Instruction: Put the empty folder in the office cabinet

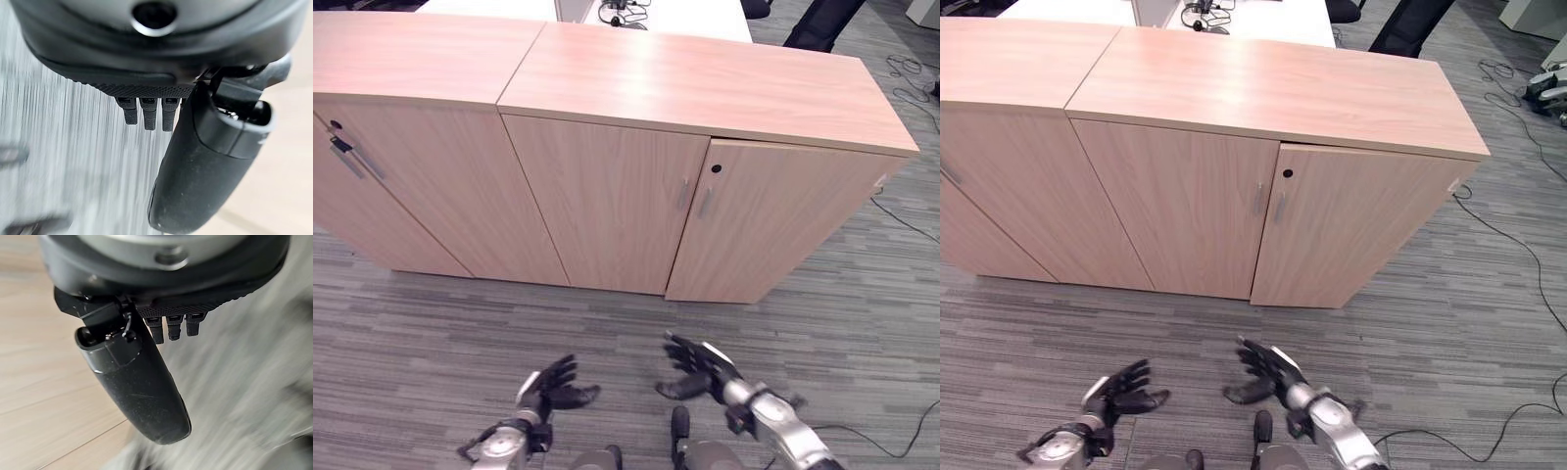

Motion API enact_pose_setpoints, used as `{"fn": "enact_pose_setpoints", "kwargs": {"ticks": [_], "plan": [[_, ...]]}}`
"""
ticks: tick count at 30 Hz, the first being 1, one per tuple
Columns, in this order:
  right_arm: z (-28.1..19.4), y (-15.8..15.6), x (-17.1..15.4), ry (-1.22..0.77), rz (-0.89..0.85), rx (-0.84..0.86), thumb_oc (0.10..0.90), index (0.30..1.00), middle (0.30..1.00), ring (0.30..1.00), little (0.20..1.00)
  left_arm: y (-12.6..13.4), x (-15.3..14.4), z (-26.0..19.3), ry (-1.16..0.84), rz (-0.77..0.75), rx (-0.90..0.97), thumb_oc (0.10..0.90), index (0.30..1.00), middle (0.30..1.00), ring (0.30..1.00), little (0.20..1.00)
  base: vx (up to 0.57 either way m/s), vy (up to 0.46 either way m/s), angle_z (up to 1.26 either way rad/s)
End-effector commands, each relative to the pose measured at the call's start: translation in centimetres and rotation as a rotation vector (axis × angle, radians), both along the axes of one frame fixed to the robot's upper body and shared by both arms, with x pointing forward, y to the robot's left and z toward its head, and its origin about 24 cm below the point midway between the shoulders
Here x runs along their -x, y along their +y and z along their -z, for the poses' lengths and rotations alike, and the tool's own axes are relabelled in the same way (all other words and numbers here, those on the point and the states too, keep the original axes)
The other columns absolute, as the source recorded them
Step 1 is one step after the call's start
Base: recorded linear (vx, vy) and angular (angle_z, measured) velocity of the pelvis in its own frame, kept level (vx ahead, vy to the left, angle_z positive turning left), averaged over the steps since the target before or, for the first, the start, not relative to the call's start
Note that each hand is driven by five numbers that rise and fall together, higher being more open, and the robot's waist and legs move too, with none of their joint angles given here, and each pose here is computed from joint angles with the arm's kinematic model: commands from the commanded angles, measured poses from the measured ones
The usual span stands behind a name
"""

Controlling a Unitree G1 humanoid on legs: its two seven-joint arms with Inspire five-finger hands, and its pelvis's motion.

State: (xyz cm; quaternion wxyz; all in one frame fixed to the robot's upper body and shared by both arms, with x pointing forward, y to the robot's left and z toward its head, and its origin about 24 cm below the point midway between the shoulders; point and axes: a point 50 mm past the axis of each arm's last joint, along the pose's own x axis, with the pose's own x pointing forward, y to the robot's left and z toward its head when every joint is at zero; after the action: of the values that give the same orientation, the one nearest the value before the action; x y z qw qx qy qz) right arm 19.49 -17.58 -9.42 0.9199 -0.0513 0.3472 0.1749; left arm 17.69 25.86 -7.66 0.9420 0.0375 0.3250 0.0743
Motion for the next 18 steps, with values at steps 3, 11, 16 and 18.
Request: {"fn": "enact_pose_setpoints", "kwargs": {"ticks": [3,11,16,18], "plan": [[1.7,0.1,-2.0,0.045,-0.031,0.278,0.800,0.900,0.900,0.900,0.900,-3.5,-2.3,1.0,-0.037,0.048,-0.002,0.800,0.900,0.900,0.900,0.900,0.00,0.048,-0.05],[6.6,-2.0,6.4,0.467,0.211,0.346,0.800,0.900,0.900,0.900,0.900,-4.6,3.0,7.2,0.361,-0.072,0.029,0.800,0.900,0.900,0.900,0.900,0.03,0.039,-0.01],[7.5,-3.5,10.8,0.623,0.304,0.372,0.800,0.900,0.900,0.900,0.900,-4.2,8.2,9.0,0.608,-0.141,0.027,0.800,0.900,0.900,0.900,0.900,0.03,0.018,0.04],[7.6,-4.0,12.1,0.657,0.372,0.351,0.800,0.900,0.900,0.900,0.900,-4.4,9.7,9.4,0.648,-0.163,0.053,0.800,0.900,0.900,0.900,0.900,0.02,0.006,-0.01]]}}
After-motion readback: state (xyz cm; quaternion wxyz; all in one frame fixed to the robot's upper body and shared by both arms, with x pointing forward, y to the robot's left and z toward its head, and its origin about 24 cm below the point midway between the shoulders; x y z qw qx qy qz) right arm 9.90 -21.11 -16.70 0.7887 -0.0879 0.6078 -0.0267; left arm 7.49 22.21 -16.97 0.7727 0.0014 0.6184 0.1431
